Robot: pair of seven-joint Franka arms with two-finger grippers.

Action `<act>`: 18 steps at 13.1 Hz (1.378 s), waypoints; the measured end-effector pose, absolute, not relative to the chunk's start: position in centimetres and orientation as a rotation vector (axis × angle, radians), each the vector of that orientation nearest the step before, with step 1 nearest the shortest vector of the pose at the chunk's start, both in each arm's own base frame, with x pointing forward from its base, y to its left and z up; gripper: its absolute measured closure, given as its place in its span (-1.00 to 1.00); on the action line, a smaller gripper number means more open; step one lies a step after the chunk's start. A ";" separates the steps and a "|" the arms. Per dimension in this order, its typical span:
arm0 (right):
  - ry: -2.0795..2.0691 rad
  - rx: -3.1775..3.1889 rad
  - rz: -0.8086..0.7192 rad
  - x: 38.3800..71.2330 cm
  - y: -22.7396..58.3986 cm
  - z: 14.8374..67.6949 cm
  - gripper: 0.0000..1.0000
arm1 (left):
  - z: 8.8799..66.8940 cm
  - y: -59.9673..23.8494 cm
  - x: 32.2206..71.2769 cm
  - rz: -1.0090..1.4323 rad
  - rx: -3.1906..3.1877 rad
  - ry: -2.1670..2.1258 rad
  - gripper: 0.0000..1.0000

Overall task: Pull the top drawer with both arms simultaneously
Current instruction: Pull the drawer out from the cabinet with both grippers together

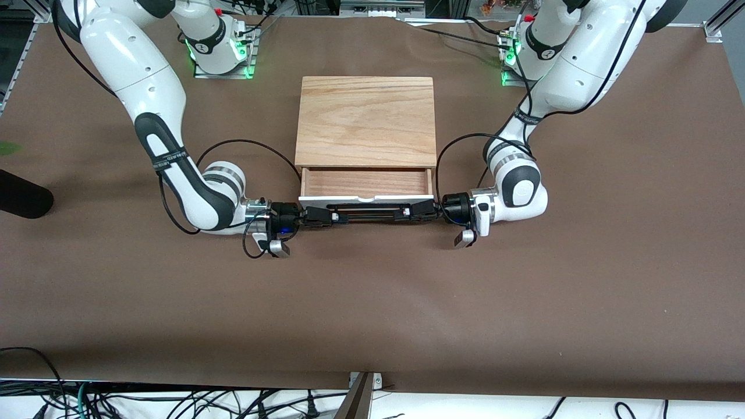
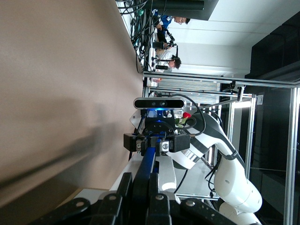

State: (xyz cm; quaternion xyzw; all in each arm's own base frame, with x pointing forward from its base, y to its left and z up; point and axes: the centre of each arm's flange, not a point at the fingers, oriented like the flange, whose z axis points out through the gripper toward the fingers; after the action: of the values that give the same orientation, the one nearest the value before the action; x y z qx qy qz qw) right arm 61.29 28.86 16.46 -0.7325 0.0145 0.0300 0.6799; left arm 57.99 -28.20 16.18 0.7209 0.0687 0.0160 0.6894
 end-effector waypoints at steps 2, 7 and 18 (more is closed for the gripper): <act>0.036 -1.646 0.072 61.9 28.8 16.6 0.63 | 16.2 -28.2 58.6 0.038 1.610 0.157 0.64; 0.027 -1.646 0.061 63.6 28.9 16.7 0.63 | 16.4 -28.2 60.0 0.043 1.609 0.170 0.64; 0.035 -1.651 0.060 64.6 28.4 15.6 0.63 | 16.0 -27.3 61.0 0.025 1.629 0.234 0.52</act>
State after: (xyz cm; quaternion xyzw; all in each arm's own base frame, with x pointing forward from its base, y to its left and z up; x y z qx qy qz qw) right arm 64.59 28.36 15.60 -0.7347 0.0154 0.0268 0.6777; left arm 61.04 -27.28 16.04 0.7256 0.1043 0.0112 0.6801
